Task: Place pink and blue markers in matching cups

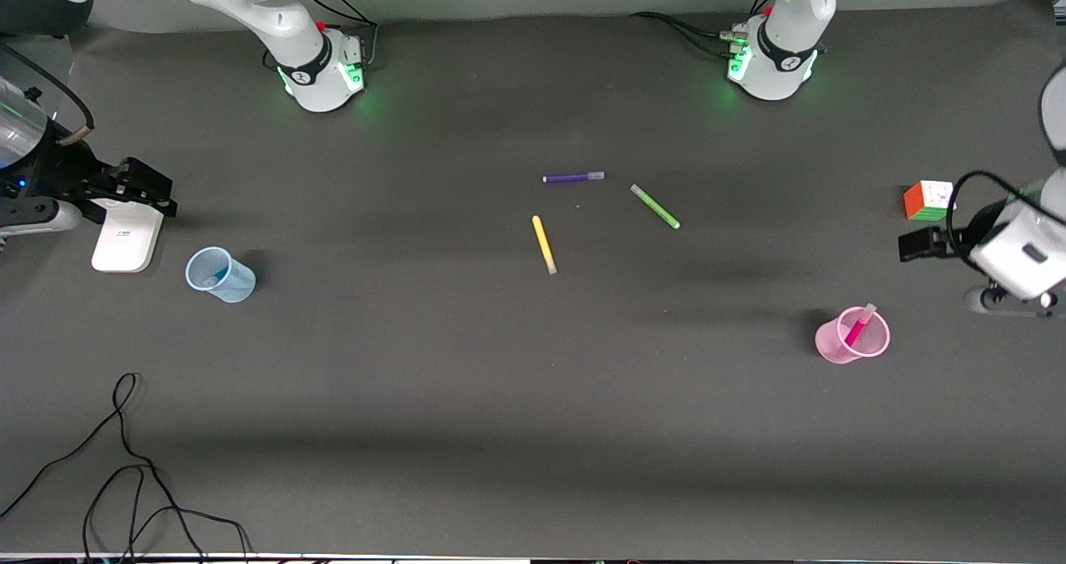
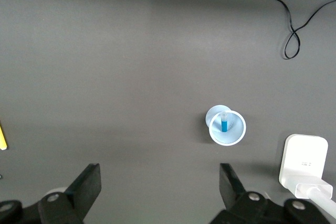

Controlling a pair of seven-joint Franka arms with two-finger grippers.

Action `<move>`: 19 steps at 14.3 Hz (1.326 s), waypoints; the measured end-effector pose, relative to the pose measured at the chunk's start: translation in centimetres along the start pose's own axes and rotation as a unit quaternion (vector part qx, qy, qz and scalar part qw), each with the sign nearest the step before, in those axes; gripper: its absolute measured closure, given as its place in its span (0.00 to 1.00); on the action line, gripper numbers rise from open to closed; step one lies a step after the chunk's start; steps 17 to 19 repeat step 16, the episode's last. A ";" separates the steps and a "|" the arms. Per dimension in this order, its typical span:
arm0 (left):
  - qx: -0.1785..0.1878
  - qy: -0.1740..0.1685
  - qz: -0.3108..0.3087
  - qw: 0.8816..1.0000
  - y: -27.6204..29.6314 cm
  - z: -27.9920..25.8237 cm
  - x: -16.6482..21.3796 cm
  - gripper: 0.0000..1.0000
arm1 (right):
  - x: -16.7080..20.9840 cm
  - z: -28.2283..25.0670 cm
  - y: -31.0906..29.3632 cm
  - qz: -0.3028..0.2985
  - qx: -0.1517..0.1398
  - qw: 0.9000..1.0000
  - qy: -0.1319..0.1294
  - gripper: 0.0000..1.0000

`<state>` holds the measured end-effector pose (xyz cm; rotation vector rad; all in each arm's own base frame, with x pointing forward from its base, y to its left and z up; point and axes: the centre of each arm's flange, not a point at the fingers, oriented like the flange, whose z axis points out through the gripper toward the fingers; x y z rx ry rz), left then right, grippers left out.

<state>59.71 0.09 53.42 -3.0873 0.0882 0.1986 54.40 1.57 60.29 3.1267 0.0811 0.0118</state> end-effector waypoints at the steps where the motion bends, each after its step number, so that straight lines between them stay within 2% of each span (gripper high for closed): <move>1: -0.002 0.006 -0.001 1.000 0.3 -0.7 -0.8 0.00 | 0.1 0.3 0.0 0.001 0.000 1.000 -0.005 0.00; 5: -0.016 0.024 -0.003 1.000 1.7 -3.3 -2.9 0.00 | 0.0 0.5 -0.1 0.007 0.001 1.000 -0.012 0.00; 11: -0.015 0.017 0.004 1.000 2.9 -3.7 -3.5 0.00 | 0.3 0.3 -0.1 0.021 0.003 1.000 0.001 0.00; 19: -0.015 0.010 0.003 1.000 2.8 -3.5 -3.7 0.00 | 0.8 1.1 -0.2 0.024 0.003 1.000 -0.003 0.00</move>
